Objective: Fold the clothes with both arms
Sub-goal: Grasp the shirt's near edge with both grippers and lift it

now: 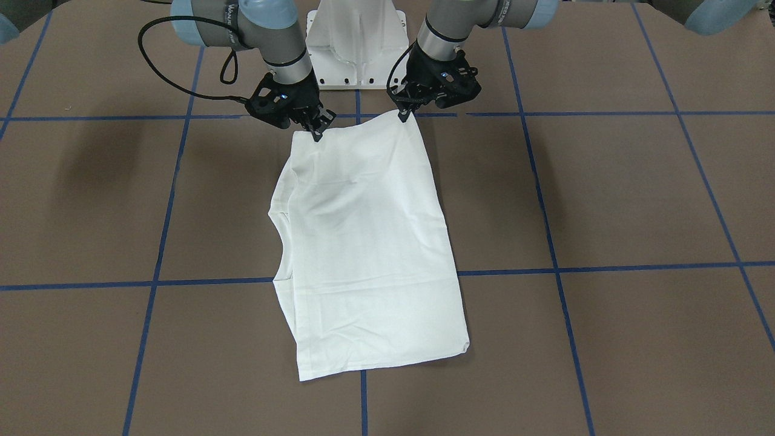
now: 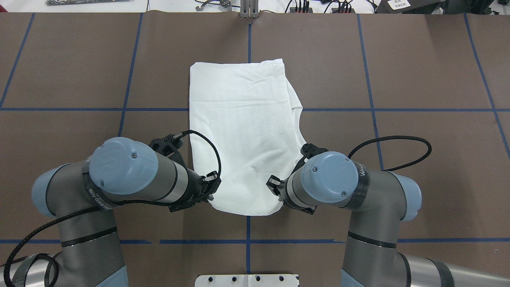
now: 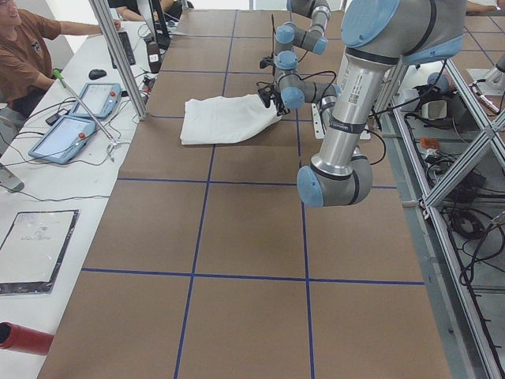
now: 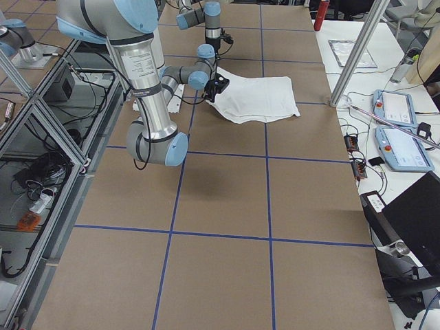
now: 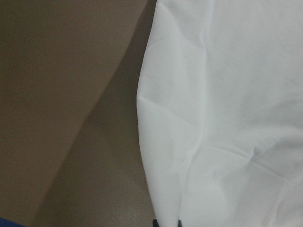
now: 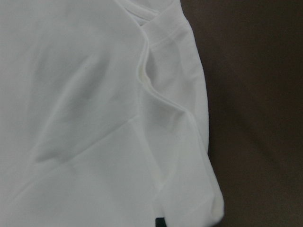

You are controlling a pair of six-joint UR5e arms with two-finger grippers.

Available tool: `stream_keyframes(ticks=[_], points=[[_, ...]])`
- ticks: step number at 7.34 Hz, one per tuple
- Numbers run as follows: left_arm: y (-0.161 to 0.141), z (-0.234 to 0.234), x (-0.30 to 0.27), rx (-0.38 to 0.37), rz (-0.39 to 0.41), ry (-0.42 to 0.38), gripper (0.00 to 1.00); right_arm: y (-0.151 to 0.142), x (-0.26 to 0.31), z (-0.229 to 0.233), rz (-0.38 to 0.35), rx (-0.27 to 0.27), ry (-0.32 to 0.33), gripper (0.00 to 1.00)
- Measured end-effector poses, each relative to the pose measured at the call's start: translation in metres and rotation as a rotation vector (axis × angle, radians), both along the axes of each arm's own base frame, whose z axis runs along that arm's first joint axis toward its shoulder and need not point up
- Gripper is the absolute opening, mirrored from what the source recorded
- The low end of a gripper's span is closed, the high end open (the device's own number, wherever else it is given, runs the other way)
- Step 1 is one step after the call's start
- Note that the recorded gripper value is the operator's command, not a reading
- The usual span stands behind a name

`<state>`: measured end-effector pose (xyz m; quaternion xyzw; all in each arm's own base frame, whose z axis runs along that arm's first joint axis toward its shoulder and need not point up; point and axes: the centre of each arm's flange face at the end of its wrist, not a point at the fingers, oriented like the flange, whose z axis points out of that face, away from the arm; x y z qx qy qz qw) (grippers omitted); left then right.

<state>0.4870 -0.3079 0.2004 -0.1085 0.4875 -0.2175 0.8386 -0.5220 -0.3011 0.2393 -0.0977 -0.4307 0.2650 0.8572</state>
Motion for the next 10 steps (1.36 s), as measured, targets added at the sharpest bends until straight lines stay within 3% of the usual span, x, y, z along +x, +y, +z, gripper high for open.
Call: stream_keyframes(ticks=[5,8,10], points=[[0.05,-0.036,-0.038,-0.025,0.091,-0.011,0.0,0.056,0.056,-0.046,-0.177,-0.095,-0.13,0.0],[0.059,-0.043,-0.042,-0.021,0.1,-0.019,0.0,0.049,0.062,-0.045,-0.158,-0.11,-0.125,0.0],[0.032,-0.042,-0.049,-0.012,0.046,-0.022,0.0,0.016,0.063,-0.046,-0.094,-0.091,-0.119,0.0]])
